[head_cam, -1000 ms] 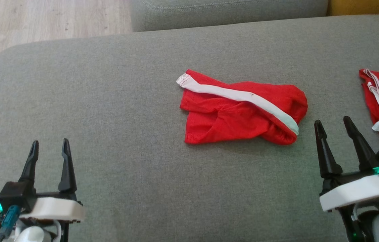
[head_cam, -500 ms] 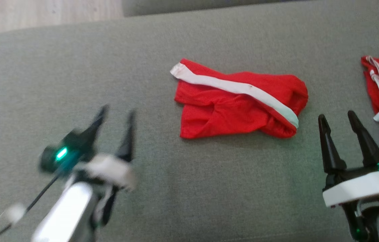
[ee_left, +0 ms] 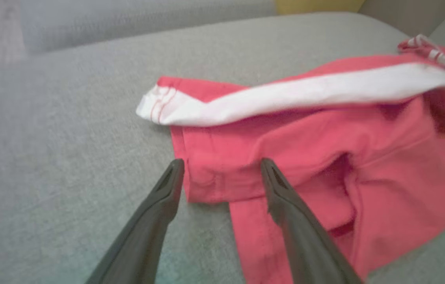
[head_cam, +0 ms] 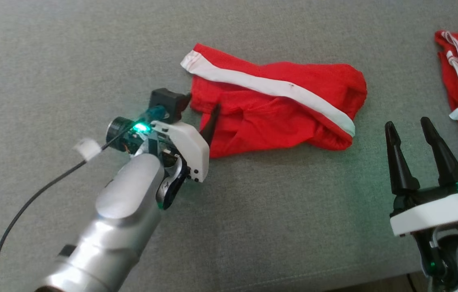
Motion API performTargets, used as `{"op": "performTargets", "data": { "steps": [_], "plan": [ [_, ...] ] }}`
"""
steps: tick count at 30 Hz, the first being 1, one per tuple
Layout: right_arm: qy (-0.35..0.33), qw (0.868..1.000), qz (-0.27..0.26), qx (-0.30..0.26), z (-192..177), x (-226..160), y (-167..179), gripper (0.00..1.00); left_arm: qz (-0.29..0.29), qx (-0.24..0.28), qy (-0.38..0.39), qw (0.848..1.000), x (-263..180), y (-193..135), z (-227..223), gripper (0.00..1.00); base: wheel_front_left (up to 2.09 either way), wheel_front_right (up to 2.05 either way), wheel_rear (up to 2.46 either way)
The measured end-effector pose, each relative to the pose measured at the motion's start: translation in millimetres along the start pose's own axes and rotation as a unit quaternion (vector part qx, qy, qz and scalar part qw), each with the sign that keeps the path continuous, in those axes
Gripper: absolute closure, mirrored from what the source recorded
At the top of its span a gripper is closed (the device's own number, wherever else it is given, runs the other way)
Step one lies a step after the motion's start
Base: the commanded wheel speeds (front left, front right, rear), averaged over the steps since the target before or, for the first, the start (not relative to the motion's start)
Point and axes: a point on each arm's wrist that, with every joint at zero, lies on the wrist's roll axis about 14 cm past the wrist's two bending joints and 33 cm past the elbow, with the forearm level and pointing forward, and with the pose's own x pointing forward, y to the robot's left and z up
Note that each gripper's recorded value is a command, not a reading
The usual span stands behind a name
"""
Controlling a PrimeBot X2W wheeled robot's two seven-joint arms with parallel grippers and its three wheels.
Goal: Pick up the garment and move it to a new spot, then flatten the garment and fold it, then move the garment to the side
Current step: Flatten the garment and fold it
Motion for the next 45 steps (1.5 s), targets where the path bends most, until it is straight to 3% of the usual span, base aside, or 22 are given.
{"op": "performTargets", "data": {
  "steps": [7,8,9,10,14,21,31,32,33,40,45],
  "plan": [
    [0.003,1.000,-0.006,0.007,-2.2,1.8,-4.8,0.00,-0.028,0.018,0.074,0.997,12.4,-7.9,-16.5,0.00,0.00,0.00,0.00],
    [0.002,1.000,-0.006,0.008,-1.8,1.4,-4.7,0.00,-0.032,0.021,0.083,0.996,12.0,-9.3,-18.1,0.20,0.00,0.00,0.00],
    [0.001,1.000,-0.006,0.009,-1.2,1.1,-4.5,0.00,-0.034,0.026,0.085,0.995,11.4,-10.9,-18.4,0.89,0.00,0.00,0.00],
    [0.000,1.000,-0.005,0.008,-0.4,0.8,-4.3,0.00,-0.036,0.027,0.086,0.995,10.6,-13.2,-18.7,1.00,0.00,0.00,0.00],
    [-0.009,1.000,-0.005,0.009,4.8,-1.3,-3.8,0.00,-0.023,0.032,0.069,0.997,6.3,-17.4,-22.6,1.00,0.00,0.00,0.00],
    [-0.016,1.000,-0.001,0.012,8.7,-3.2,-0.6,0.00,0.034,-0.018,0.023,0.999,-13.3,-7.4,-40.0,1.00,0.00,0.00,0.00],
    [-0.022,1.000,0.016,0.015,14.3,-6.7,10.9,0.00,0.119,-0.142,0.006,0.983,-83.5,-0.9,-91.1,1.00,0.00,0.00,0.00],
    [-0.022,1.000,0.017,0.015,13.9,-7.5,11.7,0.00,0.123,-0.147,0.007,0.981,-88.4,-2.4,-94.2,0.55,0.00,0.00,0.00],
    [-0.022,0.999,0.018,0.015,14.4,-7.7,12.2,0.00,0.125,-0.152,0.008,0.980,-92.8,-4.3,-97.1,0.00,0.00,0.00,0.00],
    [-0.027,0.999,0.027,0.003,22.1,-8.4,15.8,0.00,0.188,-0.122,-0.080,0.971,-120.6,19.8,-71.6,0.00,0.00,0.00,0.00],
    [-0.040,0.999,0.032,-0.006,33.0,-9.9,18.9,0.00,0.248,-0.072,-0.187,0.948,-153.0,59.4,-24.9,0.00,0.00,0.00,0.00]
  ]
}}
